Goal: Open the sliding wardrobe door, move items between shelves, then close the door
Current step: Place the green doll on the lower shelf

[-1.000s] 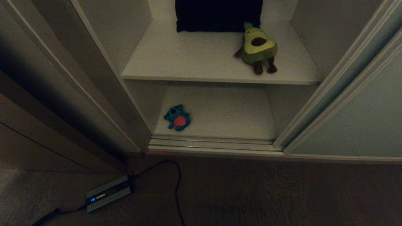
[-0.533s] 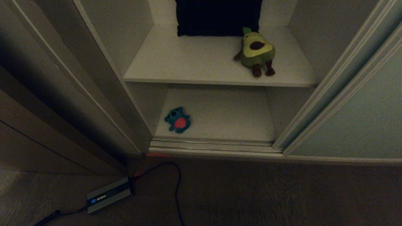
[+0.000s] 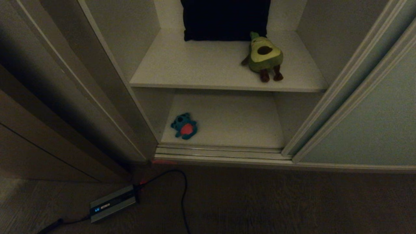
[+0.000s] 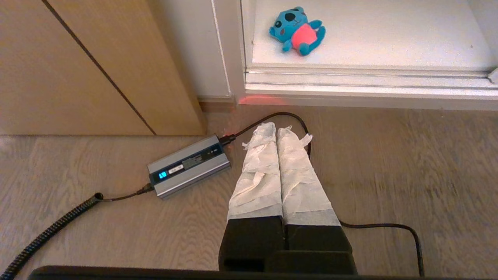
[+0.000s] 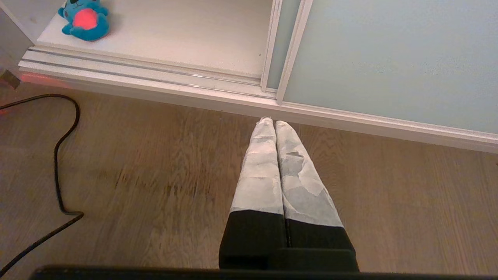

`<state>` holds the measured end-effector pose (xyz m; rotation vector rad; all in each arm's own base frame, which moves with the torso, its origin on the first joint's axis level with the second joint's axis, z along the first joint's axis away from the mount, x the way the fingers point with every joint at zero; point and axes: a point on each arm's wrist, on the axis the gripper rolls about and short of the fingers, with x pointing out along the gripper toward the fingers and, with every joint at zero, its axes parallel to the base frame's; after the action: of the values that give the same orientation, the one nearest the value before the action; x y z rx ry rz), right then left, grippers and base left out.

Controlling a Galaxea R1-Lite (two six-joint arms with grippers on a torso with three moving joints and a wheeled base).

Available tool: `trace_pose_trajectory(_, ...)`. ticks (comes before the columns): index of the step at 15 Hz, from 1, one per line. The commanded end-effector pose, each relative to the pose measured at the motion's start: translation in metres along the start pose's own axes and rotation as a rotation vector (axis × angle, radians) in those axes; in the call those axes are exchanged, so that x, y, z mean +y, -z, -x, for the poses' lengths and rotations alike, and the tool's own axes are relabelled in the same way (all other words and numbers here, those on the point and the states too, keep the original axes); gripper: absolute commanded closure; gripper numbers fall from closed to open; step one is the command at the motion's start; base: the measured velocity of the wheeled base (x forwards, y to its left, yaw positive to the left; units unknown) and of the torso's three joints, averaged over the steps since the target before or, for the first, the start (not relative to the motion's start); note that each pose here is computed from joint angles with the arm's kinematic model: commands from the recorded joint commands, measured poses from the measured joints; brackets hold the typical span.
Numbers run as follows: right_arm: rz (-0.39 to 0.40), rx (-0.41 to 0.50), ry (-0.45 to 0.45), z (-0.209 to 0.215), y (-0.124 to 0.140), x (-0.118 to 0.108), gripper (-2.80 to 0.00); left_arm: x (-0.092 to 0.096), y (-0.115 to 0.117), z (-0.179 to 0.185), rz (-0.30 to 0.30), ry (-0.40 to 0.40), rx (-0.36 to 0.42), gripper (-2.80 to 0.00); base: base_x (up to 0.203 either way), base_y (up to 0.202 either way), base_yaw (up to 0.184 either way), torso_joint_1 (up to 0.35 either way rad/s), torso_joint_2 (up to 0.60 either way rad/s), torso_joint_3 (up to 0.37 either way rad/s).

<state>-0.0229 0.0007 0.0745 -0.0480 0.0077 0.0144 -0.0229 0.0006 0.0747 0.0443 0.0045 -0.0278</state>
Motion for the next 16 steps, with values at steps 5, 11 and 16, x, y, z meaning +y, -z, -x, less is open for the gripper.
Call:
trace_pose_trajectory(5, -0.001, 0.004, -0.001, -0.0003, 0.0009, 0.0001, 0.00, 0.0000, -0.0002, 0.0000, 0.001, 0.000, -0.002, 0.00, 0.000, 0.000, 0.000, 0.000, 0.00, 0.000)
trace_pose_trajectory(11, 0.001, 0.004, -0.001, -0.0003, 0.0009, 0.0001, 0.00, 0.0000, -0.0001, 0.0000, 0.000, 0.001, -0.001, 0.00, 0.000, 0.000, 0.000, 0.000, 0.00, 0.000)
trace_pose_trajectory(16, 0.001, 0.004, -0.001, -0.0003, 0.0009, 0.0001, 0.00, 0.0000, 0.0001, 0.0000, -0.002, 0.000, 0.001, 0.00, 0.001, 0.067, -0.008, 0.001, 0.00, 0.003)
